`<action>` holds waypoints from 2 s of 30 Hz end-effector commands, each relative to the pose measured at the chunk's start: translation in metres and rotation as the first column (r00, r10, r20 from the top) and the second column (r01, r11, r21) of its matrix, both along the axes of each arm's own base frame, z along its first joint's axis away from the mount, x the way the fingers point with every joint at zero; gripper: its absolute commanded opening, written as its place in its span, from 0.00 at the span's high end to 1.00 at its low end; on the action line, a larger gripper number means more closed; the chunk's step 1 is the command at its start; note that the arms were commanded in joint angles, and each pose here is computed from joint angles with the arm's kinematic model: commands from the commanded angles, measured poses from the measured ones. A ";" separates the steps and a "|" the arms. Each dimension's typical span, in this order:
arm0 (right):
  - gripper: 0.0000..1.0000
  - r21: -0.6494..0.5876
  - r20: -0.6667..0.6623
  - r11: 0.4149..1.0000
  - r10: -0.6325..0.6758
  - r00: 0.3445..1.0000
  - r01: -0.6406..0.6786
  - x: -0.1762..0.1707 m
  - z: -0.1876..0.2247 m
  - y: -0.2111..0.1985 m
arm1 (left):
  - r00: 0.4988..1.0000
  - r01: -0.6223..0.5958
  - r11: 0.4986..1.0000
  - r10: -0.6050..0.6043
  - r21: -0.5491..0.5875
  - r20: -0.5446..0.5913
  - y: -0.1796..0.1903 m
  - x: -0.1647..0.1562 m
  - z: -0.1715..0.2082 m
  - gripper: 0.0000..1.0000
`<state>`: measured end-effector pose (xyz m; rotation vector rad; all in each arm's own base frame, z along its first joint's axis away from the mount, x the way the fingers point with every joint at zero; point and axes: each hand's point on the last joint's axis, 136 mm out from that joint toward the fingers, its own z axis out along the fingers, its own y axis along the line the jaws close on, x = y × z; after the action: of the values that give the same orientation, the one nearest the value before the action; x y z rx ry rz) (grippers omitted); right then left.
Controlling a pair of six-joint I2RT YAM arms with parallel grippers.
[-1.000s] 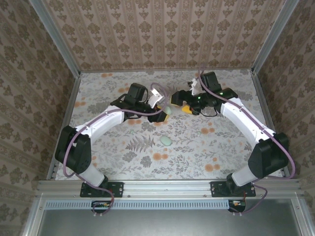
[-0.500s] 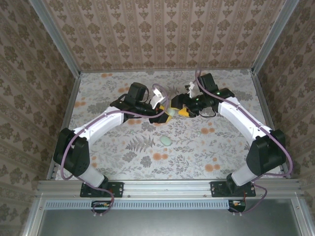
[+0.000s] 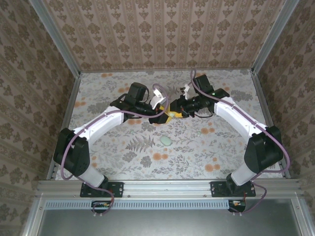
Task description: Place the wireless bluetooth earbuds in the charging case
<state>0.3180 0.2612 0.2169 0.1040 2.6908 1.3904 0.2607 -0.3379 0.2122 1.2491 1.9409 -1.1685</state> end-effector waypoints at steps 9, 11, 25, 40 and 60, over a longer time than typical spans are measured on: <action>0.91 0.157 -0.017 0.986 -0.059 0.998 0.061 0.009 0.025 0.014 | 0.995 -0.027 0.997 0.034 -0.077 0.098 0.017 0.018 0.048 0.48; 0.92 0.177 -0.010 0.981 -0.079 0.997 0.080 0.013 0.033 0.015 | 0.988 -0.074 0.994 0.084 -0.076 0.133 0.021 0.023 0.052 0.39; 0.97 0.389 -0.004 0.901 -0.209 0.978 0.194 0.042 0.093 0.024 | 0.908 -0.303 0.900 0.372 -0.312 0.191 0.083 0.042 0.103 0.13; 1.00 0.459 -0.027 0.869 -0.198 0.980 0.188 0.027 0.119 0.027 | 0.926 -0.137 0.814 0.308 -0.565 0.219 0.073 0.033 0.124 0.16; 1.00 0.530 -0.056 0.822 -0.214 0.975 0.211 0.024 0.134 0.026 | 0.974 -0.034 0.786 0.164 -0.617 0.155 0.039 0.035 0.131 0.35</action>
<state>0.3509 0.2880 0.3350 0.4530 2.1610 1.9609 0.3008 -0.2970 0.3216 0.8147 1.3681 -1.3876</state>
